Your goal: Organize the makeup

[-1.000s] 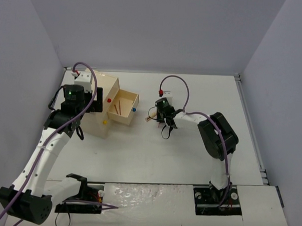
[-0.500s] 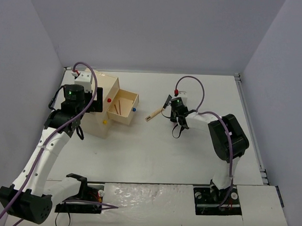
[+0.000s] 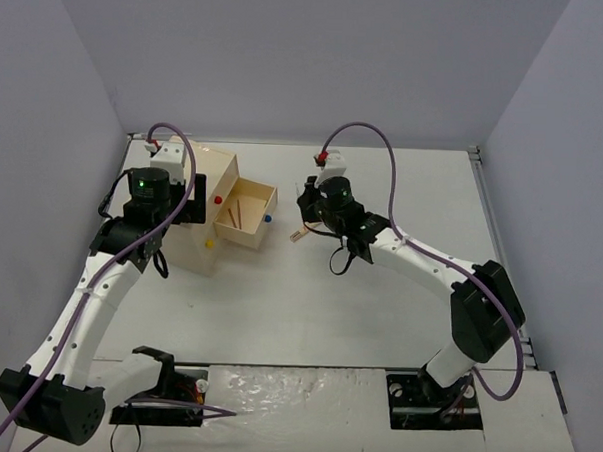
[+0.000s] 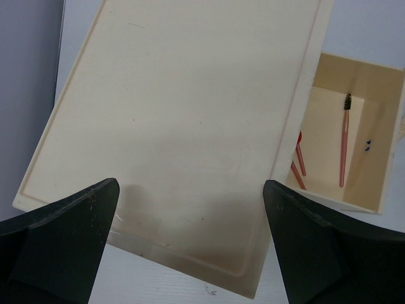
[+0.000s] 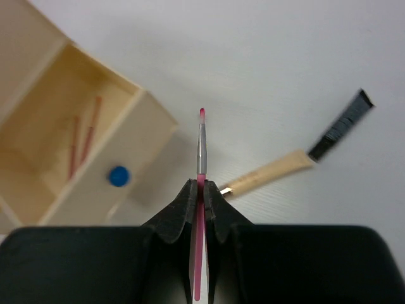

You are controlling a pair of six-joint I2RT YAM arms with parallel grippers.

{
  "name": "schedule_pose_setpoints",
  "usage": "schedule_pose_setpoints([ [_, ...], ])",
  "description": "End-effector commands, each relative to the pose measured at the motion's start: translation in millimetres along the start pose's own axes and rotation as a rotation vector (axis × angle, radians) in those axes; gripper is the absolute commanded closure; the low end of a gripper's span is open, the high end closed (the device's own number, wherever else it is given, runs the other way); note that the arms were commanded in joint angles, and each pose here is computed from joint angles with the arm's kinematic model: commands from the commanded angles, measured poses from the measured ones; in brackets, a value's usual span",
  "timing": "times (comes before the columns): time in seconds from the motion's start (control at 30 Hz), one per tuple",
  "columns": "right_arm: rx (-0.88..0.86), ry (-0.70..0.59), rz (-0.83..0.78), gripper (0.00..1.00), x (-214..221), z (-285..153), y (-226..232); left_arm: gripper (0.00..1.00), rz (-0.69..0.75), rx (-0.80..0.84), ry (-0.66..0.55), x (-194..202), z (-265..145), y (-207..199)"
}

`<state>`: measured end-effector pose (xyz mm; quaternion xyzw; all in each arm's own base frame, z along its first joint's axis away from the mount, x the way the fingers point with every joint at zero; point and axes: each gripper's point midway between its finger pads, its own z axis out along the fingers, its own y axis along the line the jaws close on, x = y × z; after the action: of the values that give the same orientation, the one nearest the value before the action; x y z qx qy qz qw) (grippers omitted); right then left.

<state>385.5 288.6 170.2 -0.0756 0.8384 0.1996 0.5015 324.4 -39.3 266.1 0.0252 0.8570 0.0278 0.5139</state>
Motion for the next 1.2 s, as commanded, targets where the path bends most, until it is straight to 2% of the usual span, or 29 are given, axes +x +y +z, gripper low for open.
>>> schedule_pose_setpoints([
  [0.0,-0.302,-0.256,0.114,1.00,-89,-14,91,0.03,-0.027,-0.010,-0.068,-24,-3,3],
  [0.13,-0.452,-0.300,0.187,1.00,-108,-13,136,0.03,-0.024,-0.009,-0.059,-22,0,3],
  [0.23,-0.503,-0.325,0.215,1.00,-119,-10,157,0.03,-0.023,-0.007,-0.052,-21,1,2],
  [0.3,-0.508,-0.313,0.232,1.00,-112,-1,167,0.03,-0.024,-0.005,-0.050,-21,2,1],
  [0.43,-0.481,-0.307,0.241,0.99,-101,14,170,0.03,-0.023,-0.003,-0.051,-21,2,1],
  [0.6,-0.472,-0.268,0.228,0.91,-83,33,170,0.03,-0.026,0.006,-0.053,-21,2,-1],
  [0.63,-0.475,-0.259,0.220,0.86,-81,34,171,0.03,-0.026,0.007,-0.053,-21,2,-1],
  [0.73,-0.458,-0.246,0.163,0.69,-78,34,168,0.03,-0.028,0.010,-0.055,-22,1,-1],
  [0.83,-0.430,-0.243,0.077,0.62,-81,28,161,0.03,-0.028,0.012,-0.058,-23,1,-1],
  [1.0,-0.388,-0.224,-0.106,0.55,-83,13,134,0.03,-0.028,0.018,-0.054,-22,1,-3],
  [1.17,-0.459,-0.190,-0.215,0.54,-74,-6,90,0.03,-0.031,0.033,-0.055,-22,2,-6],
])
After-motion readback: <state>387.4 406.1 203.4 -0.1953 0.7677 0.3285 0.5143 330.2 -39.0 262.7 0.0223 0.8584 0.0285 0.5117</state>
